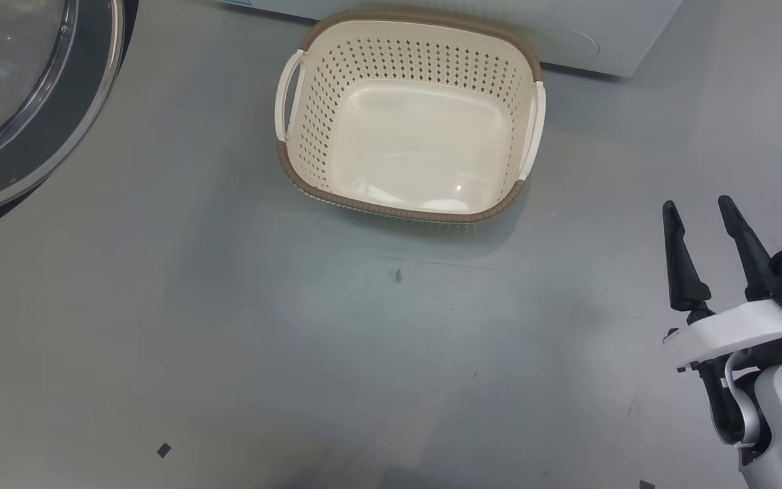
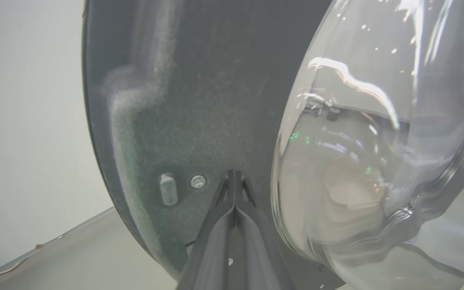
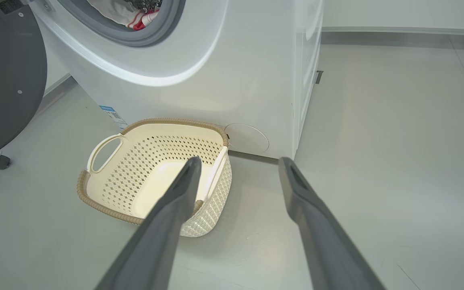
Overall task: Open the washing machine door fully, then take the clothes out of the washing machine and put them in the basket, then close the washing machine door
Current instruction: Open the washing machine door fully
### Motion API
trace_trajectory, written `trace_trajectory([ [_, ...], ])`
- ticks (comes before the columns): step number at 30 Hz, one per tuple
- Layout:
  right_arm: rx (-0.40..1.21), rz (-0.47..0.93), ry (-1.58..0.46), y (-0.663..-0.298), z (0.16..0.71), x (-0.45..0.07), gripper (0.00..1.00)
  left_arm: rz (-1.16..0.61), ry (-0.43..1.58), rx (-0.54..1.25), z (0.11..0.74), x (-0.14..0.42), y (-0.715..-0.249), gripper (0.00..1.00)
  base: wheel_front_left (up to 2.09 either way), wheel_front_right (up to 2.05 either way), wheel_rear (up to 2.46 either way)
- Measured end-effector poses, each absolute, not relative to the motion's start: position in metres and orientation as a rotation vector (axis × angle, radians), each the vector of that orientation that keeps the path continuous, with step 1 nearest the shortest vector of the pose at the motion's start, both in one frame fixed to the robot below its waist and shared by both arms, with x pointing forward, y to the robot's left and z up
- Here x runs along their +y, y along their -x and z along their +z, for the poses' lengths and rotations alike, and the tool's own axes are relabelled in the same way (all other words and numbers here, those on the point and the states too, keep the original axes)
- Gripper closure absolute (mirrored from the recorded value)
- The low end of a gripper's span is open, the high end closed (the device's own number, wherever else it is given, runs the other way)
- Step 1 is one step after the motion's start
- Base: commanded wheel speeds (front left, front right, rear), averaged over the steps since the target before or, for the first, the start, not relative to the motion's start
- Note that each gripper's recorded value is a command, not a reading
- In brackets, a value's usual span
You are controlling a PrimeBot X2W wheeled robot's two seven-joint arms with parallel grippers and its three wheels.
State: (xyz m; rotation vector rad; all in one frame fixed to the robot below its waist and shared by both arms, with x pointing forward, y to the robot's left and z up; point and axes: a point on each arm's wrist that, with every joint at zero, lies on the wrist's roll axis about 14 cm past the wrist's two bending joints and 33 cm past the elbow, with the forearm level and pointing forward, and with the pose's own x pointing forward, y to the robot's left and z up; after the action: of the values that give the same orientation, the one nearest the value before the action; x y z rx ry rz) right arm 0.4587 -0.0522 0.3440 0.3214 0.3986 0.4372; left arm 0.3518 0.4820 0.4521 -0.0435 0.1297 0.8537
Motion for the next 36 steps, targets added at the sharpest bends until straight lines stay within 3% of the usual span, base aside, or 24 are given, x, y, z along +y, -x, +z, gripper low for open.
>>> trace_trajectory([
  [13,0.344,0.415,-0.331,-0.458,0.366,-0.054,0.0,0.759,0.074,0.134,0.448,0.461,-0.361,1.0,0.0,0.0,0.0],
  [36,0.198,0.347,-0.385,-0.434,0.435,-0.067,0.0,0.428,0.166,0.136,0.44,0.347,-0.359,1.0,0.0,0.0,0.0],
])
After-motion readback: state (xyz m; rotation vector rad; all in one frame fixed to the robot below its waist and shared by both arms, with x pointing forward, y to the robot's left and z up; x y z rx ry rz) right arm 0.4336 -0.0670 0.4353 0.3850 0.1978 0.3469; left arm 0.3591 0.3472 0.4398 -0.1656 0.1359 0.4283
